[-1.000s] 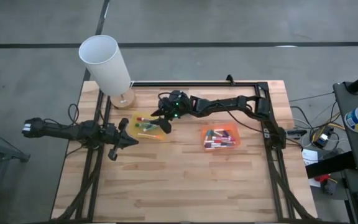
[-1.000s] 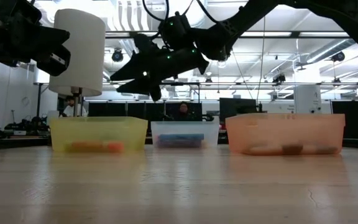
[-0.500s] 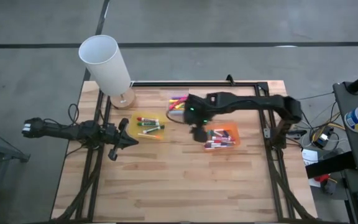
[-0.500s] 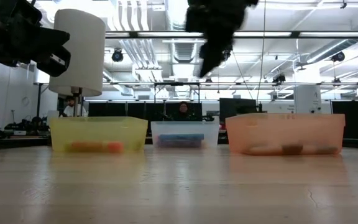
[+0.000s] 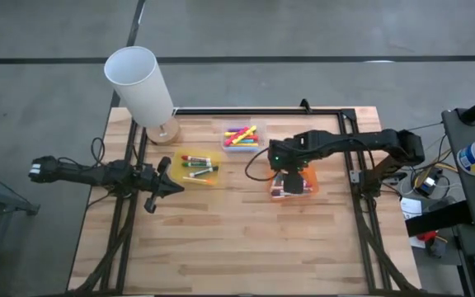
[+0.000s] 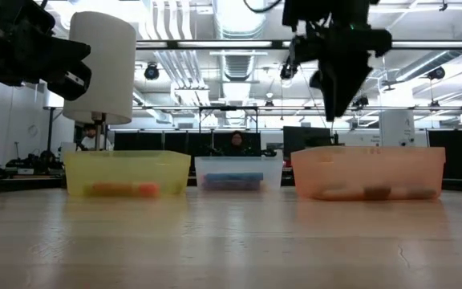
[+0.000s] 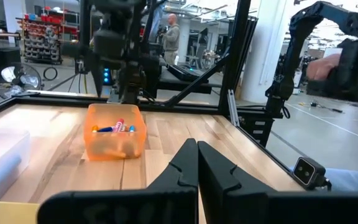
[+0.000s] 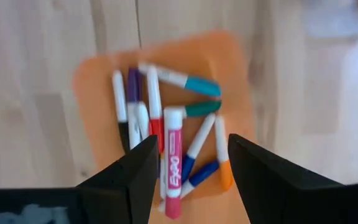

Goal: Pick & Place Markers
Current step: Put the pink marker pen into the transparent yellow bin

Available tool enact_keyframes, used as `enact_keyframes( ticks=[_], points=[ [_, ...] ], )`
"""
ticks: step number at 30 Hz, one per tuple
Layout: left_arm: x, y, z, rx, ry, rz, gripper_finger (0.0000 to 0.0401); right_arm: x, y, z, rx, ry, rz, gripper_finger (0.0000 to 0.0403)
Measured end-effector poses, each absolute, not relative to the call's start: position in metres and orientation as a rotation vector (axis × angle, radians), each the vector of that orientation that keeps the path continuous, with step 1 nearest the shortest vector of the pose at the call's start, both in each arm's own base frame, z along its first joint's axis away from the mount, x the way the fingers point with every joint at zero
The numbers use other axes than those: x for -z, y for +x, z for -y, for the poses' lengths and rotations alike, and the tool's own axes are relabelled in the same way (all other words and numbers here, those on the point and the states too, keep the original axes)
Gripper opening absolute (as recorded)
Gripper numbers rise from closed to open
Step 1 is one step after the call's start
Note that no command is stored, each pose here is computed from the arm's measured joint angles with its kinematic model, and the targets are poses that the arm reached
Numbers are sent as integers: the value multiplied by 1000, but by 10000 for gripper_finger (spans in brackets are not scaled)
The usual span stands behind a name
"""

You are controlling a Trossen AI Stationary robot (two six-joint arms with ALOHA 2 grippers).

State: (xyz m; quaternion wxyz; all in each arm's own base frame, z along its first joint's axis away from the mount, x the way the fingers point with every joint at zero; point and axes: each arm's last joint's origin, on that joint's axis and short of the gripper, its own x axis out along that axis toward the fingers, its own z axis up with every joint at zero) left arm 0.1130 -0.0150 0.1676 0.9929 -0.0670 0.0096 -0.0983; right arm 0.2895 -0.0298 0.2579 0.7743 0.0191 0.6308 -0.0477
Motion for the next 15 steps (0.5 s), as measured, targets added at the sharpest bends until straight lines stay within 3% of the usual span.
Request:
enact_keyframes(
  ticks=[15],
  points=[
    [-168,113,15,197,-134,-19,0,-186,266,25,59,87,-1475,187]
  ],
)
